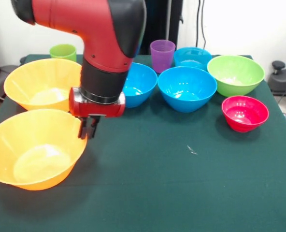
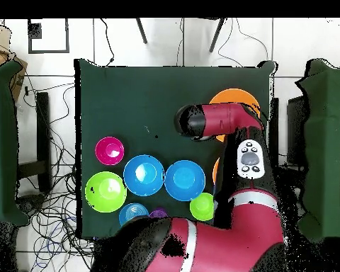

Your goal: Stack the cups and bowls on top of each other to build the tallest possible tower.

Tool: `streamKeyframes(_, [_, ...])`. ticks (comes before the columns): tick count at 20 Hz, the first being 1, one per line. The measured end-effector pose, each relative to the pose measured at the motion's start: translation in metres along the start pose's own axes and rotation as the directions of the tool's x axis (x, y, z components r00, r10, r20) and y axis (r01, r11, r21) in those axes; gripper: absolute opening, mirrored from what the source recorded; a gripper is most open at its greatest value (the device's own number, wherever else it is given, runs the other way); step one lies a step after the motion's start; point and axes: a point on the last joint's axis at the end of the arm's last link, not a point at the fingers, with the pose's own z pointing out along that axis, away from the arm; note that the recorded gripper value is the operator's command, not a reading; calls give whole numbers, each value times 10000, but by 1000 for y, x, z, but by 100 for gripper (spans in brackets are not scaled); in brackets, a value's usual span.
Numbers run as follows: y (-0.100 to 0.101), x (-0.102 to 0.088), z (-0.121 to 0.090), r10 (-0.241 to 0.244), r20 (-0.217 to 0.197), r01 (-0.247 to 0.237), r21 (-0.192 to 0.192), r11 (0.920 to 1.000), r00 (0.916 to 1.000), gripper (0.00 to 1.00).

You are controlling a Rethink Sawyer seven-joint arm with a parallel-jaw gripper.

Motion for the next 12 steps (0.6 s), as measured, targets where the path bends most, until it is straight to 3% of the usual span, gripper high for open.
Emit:
streamKeyframes(7, [34,-5,-2,515,-65,-514,189,9985,9987,0])
streamKeyframes(12, [58,-10,-12,1175,-49,-1172,395,9923,9931,0])
